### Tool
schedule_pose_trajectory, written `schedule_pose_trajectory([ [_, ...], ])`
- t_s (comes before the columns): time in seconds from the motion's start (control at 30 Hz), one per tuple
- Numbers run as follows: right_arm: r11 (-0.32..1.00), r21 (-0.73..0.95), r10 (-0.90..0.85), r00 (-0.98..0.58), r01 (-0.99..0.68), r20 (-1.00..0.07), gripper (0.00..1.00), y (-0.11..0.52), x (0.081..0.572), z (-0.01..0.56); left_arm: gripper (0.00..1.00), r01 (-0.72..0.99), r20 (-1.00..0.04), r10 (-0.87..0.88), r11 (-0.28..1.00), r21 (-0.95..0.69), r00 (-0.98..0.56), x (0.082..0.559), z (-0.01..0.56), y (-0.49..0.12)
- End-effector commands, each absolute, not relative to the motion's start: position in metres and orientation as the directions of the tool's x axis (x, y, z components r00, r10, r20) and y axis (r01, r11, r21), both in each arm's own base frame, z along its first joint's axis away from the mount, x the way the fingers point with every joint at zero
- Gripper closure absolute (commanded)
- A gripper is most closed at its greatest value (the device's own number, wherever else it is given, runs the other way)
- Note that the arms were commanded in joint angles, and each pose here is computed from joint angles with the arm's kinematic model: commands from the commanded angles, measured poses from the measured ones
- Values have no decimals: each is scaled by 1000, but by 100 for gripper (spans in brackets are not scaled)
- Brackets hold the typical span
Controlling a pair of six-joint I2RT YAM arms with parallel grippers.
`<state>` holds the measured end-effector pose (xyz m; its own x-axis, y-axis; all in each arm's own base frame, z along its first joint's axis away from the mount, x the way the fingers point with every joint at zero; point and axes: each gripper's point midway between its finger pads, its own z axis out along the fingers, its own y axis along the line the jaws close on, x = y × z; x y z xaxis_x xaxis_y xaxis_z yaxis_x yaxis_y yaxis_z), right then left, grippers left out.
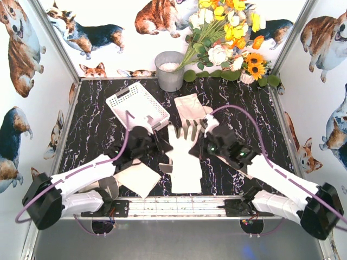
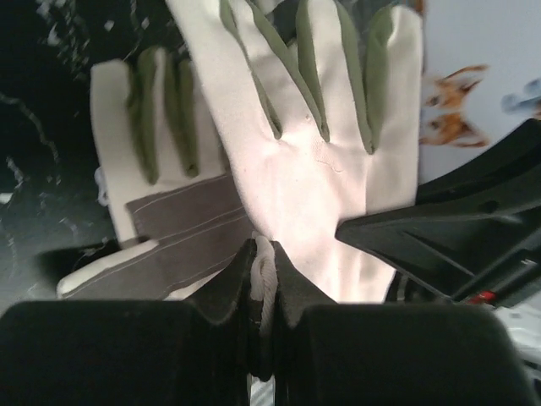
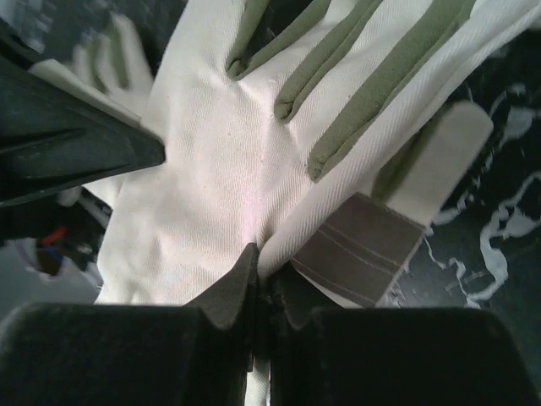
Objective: Put the gloves into the storage basket
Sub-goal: Pair the glove with the glove.
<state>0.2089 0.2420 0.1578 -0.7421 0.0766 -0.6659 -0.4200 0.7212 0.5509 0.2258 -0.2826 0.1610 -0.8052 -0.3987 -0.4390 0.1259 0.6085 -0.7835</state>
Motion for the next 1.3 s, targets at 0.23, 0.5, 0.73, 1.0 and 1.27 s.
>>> schedule_pose_trajectory([
  [0.23,877,317,-68,-748,-360,-660,100,220,203,97,100,168,-504,-192,795,-583,-842,199,85,-278],
  [0.5,884,325,-46,-754,-337,-656,100,220,200,82,100,191,-479,-109,823,-535,-871,195,59,-280],
  [0.73,885,339,-35,-770,-320,-637,100,220,196,73,100,198,-481,-75,848,-492,-873,200,43,-277],
  [1.0,921,301,-28,-816,-245,-577,100,216,197,57,94,166,-456,-87,858,-486,-886,205,29,-268],
  [1.27,940,266,-42,-845,-214,-533,100,216,199,49,80,150,-427,-89,856,-496,-900,197,28,-261],
])
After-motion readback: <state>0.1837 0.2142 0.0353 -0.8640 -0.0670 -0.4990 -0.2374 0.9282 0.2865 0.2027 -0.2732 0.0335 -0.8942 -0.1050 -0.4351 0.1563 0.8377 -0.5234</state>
